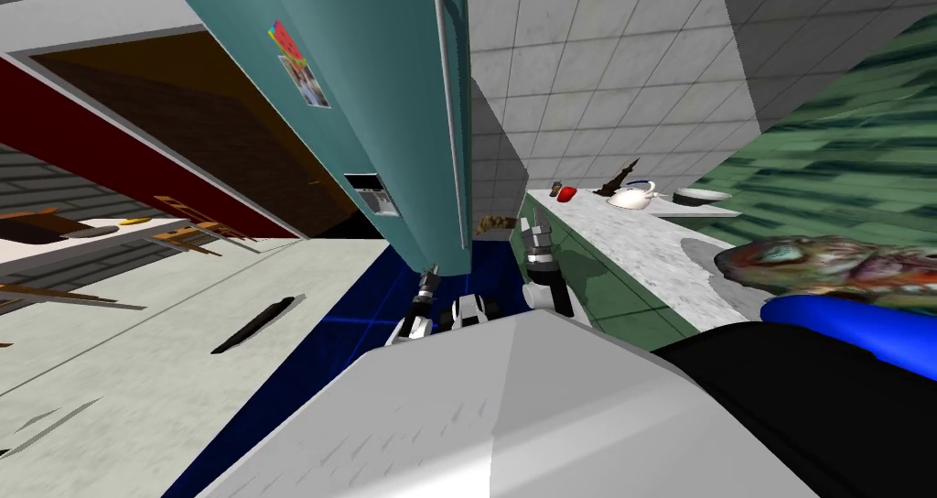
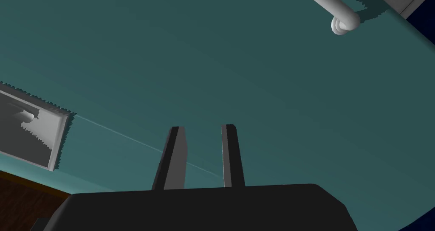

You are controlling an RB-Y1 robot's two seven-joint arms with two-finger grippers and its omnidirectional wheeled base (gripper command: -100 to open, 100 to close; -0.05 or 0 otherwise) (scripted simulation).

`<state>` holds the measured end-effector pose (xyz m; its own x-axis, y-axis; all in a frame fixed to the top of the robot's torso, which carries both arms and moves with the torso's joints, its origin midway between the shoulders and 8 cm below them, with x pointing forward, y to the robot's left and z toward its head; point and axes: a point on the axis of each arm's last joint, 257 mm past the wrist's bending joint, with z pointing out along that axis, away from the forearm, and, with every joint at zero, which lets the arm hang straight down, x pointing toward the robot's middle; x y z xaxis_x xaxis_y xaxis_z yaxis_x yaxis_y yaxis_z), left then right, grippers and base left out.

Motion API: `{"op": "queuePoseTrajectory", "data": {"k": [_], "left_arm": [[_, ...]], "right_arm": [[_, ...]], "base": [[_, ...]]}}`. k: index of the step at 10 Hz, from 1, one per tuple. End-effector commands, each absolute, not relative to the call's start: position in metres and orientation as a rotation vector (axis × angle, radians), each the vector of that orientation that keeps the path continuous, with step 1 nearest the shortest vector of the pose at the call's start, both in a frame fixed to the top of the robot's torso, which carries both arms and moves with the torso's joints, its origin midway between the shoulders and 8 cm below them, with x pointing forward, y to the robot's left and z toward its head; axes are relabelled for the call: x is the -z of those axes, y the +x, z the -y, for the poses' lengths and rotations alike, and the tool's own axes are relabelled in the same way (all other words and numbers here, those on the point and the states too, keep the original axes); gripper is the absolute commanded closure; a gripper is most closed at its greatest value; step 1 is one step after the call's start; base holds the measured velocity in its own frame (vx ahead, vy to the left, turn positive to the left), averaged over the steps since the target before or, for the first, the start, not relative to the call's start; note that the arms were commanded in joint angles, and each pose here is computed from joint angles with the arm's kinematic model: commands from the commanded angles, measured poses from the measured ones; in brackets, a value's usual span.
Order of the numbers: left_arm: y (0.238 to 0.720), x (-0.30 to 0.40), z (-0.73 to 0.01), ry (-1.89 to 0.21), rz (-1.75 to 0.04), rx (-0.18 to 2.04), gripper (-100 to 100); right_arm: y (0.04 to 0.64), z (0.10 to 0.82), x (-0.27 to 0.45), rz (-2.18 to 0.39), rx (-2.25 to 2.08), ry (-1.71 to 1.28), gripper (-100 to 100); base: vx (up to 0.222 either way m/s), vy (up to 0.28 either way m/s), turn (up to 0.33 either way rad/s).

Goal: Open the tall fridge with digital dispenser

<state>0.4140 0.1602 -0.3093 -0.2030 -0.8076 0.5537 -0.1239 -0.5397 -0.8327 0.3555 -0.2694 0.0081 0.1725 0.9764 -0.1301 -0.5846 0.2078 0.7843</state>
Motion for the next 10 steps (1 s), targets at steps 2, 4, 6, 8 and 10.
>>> {"op": "queuePoseTrajectory", "data": {"k": [2, 4, 6, 8, 10], "left_arm": [[0.426, 0.296, -0.155, -1.588, -1.085, 1.808, -100], [0.432, 0.288, -0.152, -1.604, -1.078, 1.817, -100], [0.438, 0.280, -0.149, -1.621, -1.073, 1.824, -100], [0.444, 0.273, -0.146, -1.637, -1.071, 1.829, -100], [0.448, 0.267, -0.143, -1.650, -1.069, 1.833, -100]], "right_arm": [[0.355, 0.269, -0.008, -0.728, -1.231, 0.665, 0], [0.355, 0.269, -0.008, -0.728, -1.231, 0.665, 0], [0.355, 0.269, -0.008, -0.728, -1.231, 0.665, 0], [0.355, 0.269, -0.008, -0.728, -1.231, 0.665, 0], [0.355, 0.269, -0.008, -0.728, -1.231, 0.665, 0]], "base": [[0.109, -0.079, 0.013], [0.087, -0.075, 0.016], [0.089, -0.074, 0.013], [0.067, -0.055, 0.011], [0.072, -0.052, 0.011]]}}
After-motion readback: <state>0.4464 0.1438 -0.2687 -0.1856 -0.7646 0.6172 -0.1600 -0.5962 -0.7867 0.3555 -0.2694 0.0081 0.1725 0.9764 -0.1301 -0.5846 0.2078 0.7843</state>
